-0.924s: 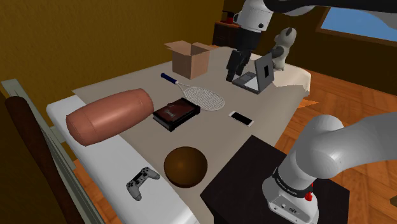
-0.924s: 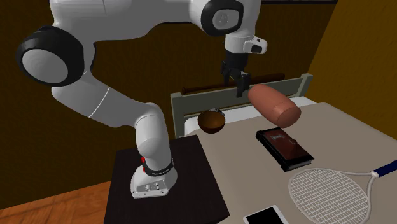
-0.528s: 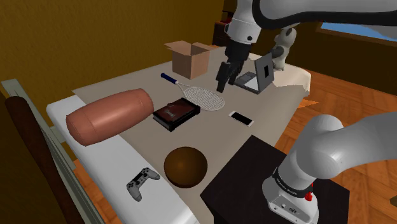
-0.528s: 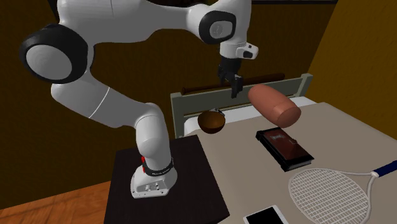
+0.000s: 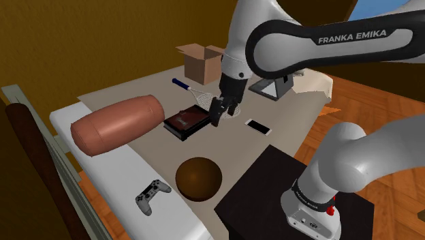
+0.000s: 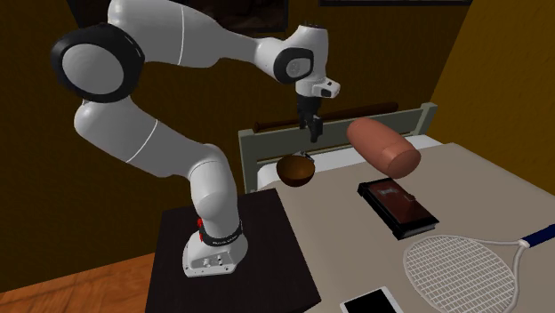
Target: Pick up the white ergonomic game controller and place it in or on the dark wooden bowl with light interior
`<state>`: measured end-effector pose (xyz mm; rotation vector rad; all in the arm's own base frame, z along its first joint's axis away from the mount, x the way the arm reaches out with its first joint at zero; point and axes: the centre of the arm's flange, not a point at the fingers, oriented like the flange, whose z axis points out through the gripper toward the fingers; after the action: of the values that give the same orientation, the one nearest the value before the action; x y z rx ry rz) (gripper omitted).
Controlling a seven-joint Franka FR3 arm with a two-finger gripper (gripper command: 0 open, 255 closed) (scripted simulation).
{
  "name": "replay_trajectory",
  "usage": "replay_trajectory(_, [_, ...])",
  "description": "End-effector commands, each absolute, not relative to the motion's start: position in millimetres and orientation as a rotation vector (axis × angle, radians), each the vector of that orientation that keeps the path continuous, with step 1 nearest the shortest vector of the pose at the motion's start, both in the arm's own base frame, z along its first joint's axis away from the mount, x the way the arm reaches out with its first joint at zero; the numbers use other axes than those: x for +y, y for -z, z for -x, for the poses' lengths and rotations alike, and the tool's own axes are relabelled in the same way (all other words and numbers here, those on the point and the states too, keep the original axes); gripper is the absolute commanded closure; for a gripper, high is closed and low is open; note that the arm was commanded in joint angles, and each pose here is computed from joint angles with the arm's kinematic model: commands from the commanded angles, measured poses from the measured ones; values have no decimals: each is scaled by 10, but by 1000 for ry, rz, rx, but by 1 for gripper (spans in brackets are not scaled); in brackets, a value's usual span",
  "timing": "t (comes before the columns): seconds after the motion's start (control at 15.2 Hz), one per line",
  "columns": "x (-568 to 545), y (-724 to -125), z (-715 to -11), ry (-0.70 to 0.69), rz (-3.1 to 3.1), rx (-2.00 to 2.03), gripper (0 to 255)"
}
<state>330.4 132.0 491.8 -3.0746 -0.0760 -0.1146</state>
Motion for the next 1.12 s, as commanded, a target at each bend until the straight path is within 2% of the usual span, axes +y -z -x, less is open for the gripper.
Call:
replay_trajectory(0.0, [1546, -4759, -3336, 119, 3080, -49, 0])
replay_trajectory(1.06, [3198, -3394, -3660, 139, 3122, 146, 0])
